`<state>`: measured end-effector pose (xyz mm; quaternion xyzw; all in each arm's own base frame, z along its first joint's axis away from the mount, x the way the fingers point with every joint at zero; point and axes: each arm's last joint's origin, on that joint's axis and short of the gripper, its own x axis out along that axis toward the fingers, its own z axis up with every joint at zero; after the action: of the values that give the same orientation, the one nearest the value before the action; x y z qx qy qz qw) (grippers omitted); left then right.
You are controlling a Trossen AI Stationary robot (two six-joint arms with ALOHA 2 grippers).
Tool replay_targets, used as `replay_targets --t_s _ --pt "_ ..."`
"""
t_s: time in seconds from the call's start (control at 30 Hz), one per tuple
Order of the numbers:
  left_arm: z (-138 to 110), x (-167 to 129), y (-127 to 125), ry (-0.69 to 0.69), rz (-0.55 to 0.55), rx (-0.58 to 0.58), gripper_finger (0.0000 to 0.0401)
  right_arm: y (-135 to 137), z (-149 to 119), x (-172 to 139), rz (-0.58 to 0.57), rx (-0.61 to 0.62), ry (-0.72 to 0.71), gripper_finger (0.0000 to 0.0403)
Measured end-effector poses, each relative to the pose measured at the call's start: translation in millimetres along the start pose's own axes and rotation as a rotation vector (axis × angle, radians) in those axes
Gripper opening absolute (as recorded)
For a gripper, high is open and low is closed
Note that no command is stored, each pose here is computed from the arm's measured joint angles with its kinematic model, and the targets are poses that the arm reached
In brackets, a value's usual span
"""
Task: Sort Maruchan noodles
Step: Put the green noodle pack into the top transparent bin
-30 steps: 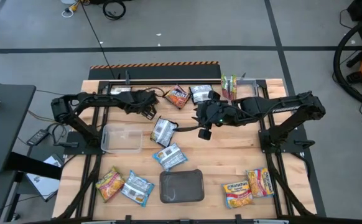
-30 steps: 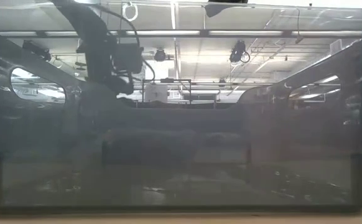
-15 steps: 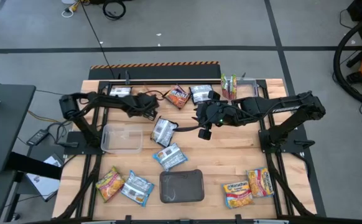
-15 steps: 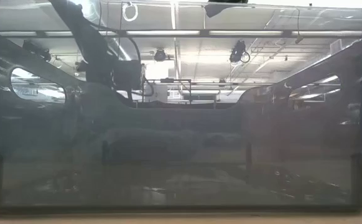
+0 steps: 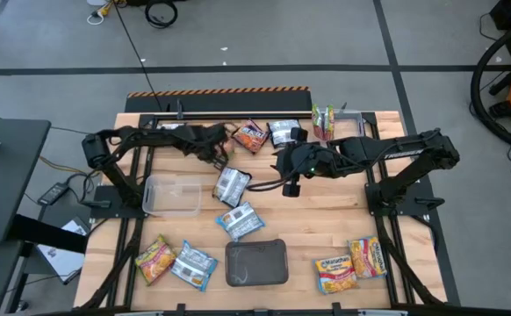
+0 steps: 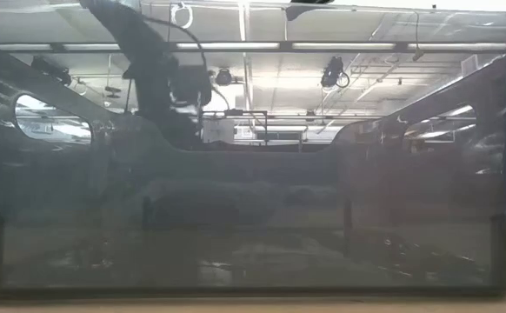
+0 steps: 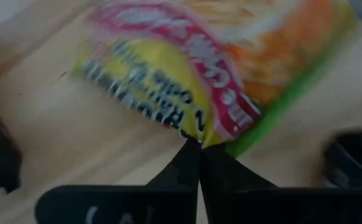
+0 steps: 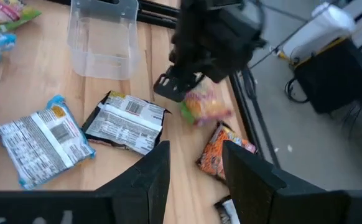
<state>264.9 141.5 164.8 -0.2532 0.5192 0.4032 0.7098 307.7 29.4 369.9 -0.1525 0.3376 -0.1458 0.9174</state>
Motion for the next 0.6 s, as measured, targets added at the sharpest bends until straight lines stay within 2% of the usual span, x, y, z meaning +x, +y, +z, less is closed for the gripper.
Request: replay_targets --t_s 0.2,0.4,0.47,0.6 --pt "31 -31 -8 0.081 -0.333 -0.003 0.0009 -3 1 1 -0.008 -0.100 -0.008 0.0161" --pt "44 -54 -22 0.136 -0.658 0.050 0.0008 -7 -1 12 0.047 -0.142 0.008 0.0201" --pt "45 -60 -29 0.137 -0.718 0.083 0.0008 -5 -2 23 0.076 -0.160 0.018 0.0219" --pt "46 -71 -43 0.105 -0.754 0.114 0.0008 4 -9 50 0.139 -0.263 0.045 0.0255"
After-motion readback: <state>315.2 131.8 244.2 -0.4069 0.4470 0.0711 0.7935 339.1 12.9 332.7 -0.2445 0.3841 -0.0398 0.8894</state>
